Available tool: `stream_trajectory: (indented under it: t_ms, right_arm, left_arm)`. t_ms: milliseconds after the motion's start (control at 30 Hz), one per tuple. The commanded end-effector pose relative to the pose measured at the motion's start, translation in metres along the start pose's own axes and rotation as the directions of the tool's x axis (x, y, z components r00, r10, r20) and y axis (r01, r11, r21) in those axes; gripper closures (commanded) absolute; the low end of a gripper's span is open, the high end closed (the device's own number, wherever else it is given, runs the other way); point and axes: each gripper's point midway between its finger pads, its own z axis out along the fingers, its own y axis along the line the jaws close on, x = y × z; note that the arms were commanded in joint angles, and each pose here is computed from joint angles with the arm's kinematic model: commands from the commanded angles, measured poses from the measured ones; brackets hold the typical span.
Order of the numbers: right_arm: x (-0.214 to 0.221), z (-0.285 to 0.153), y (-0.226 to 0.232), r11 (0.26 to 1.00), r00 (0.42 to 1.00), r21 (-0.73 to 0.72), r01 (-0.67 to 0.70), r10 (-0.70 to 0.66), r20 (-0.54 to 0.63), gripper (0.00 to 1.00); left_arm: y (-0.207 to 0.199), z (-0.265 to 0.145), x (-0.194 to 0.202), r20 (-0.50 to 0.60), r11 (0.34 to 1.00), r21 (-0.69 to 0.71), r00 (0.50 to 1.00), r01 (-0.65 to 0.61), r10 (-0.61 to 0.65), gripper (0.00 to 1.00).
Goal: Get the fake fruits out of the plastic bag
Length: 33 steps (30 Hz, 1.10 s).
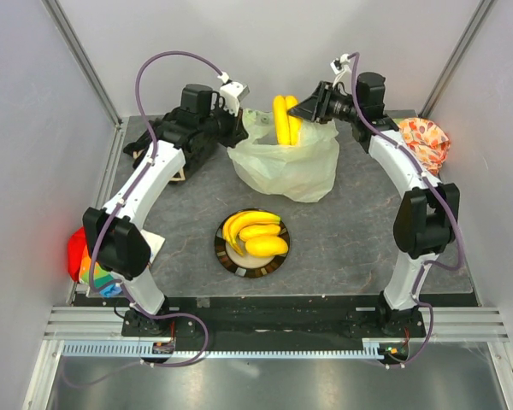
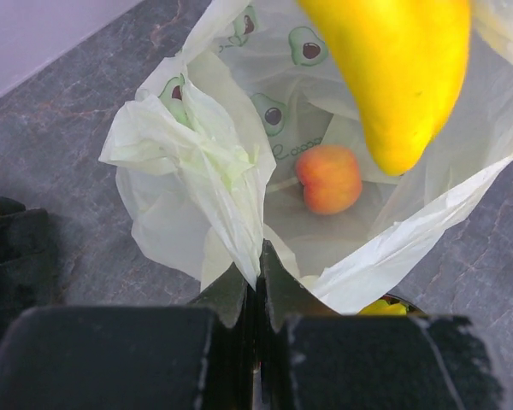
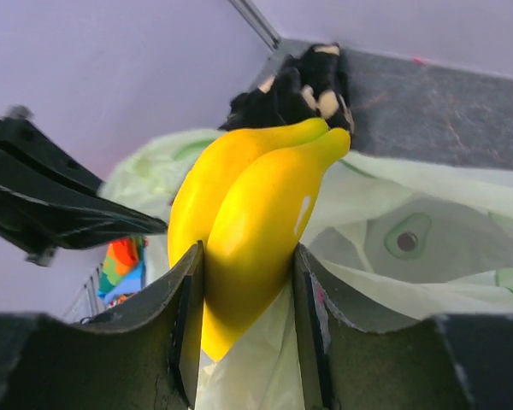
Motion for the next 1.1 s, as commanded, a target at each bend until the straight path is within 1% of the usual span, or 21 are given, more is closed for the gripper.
stream_trajectory:
  t_ms: [0,67,100,133,167,233,300,333,400,433,500,533,600,633,667,733,800,900,933,1000,1067]
  right_arm:
    - [0.027,-0.016,-0.01,0.973,0.966,0.012,0.231,-0.228,-0.122,0.73]
    - [0.066,-0.031,-0.026,0.963,0.941,0.059,0.263,-0.242,-0.236,0.73]
    - [0.079,-0.036,-0.036,0.942,0.913,0.06,0.329,-0.301,-0.277,0.73]
    - [0.101,-0.046,-0.052,0.939,0.902,0.102,0.329,-0.281,-0.327,0.73]
    - [0.114,-0.052,-0.058,0.938,0.892,0.111,0.327,-0.268,-0.363,0.72]
    - [0.142,-0.066,-0.07,0.931,0.87,0.132,0.339,-0.257,-0.421,0.72]
    - [0.156,-0.073,-0.076,0.928,0.861,0.154,0.339,-0.24,-0.448,0.72]
    - [0.167,-0.08,-0.084,0.922,0.854,0.186,0.34,-0.221,-0.47,0.67]
    - [0.176,-0.087,-0.09,0.917,0.848,0.223,0.331,-0.186,-0.495,0.6]
    - [0.175,-0.09,-0.088,0.913,0.846,0.231,0.336,-0.185,-0.5,0.51]
    - [0.17,-0.099,-0.084,0.899,0.834,0.252,0.357,-0.186,-0.52,0.4]
    - [0.144,-0.1,-0.072,0.883,0.837,0.25,0.398,-0.238,-0.493,0.35]
    - [0.124,-0.108,-0.058,0.862,0.819,0.244,0.444,-0.28,-0.5,0.32]
    - [0.095,-0.109,-0.041,0.84,0.815,0.233,0.49,-0.346,-0.465,0.29]
    - [0.089,-0.113,-0.032,0.836,0.806,0.223,0.501,-0.357,-0.472,0.27]
    - [0.065,-0.113,-0.012,0.814,0.791,0.197,0.547,-0.426,-0.44,0.22]
    - [0.063,-0.113,-0.005,0.822,0.792,0.175,0.543,-0.432,-0.431,0.22]
    - [0.081,-0.101,-0.003,0.854,0.801,0.123,0.505,-0.411,-0.434,0.31]
    - [0.094,-0.091,-0.003,0.872,0.802,0.088,0.482,-0.398,-0.445,0.34]
    - [0.102,-0.076,0.001,0.878,0.801,0.04,0.476,-0.415,-0.431,0.39]
    - [0.118,-0.059,0.005,0.88,0.79,-0.026,0.474,-0.438,-0.429,0.41]
  left_arm:
    - [-0.002,-0.006,-0.021,0.037,0.995,-0.032,0.995,-0.093,0.095,0.98]
    - [-0.002,-0.006,-0.017,0.025,0.994,-0.036,0.994,-0.102,0.103,0.98]
    - [-0.001,-0.006,-0.015,0.019,0.994,-0.036,0.994,-0.102,0.103,0.98]
    - [-0.002,-0.003,-0.008,0.003,0.994,-0.028,0.995,-0.101,0.101,0.98]
    - [-0.007,-0.001,-0.004,-0.006,0.995,-0.001,0.995,-0.102,0.102,0.98]
    - [-0.026,0.004,0.017,-0.062,0.992,0.076,0.992,-0.105,0.11,0.98]
    - [-0.04,0.011,0.04,-0.124,0.989,0.114,0.986,-0.097,0.111,0.98]
    - [-0.053,0.017,0.06,-0.168,0.985,0.144,0.979,-0.091,0.115,0.98]
    - [-0.064,0.021,0.084,-0.216,0.982,0.174,0.971,-0.07,0.107,0.98]
    - [-0.073,0.023,0.091,-0.225,0.979,0.191,0.968,-0.069,0.112,0.99]
    - [-0.083,0.022,0.097,-0.231,0.975,0.212,0.966,-0.07,0.119,0.98]
    - [-0.09,0.021,0.1,-0.233,0.971,0.226,0.964,-0.076,0.13,0.98]
    - [-0.095,0.02,0.099,-0.227,0.967,0.235,0.962,-0.1,0.154,0.98]
    - [-0.1,0.021,0.099,-0.224,0.963,0.244,0.96,-0.112,0.168,0.98]
    - [-0.1,0.022,0.098,-0.225,0.965,0.234,0.959,-0.12,0.174,0.98]
    - [-0.103,0.026,0.095,-0.224,0.964,0.236,0.959,-0.12,0.174,0.98]
    - [-0.105,0.029,0.094,-0.224,0.965,0.235,0.96,-0.115,0.169,0.98]
    - [-0.107,0.034,0.094,-0.227,0.964,0.237,0.959,-0.116,0.172,0.98]
    - [-0.107,0.034,0.095,-0.229,0.965,0.235,0.958,-0.118,0.172,0.98]
    - [-0.104,0.036,0.099,-0.242,0.97,0.215,0.956,-0.114,0.166,0.98]
    - [-0.101,0.036,0.1,-0.248,0.974,0.198,0.955,-0.112,0.16,0.98]
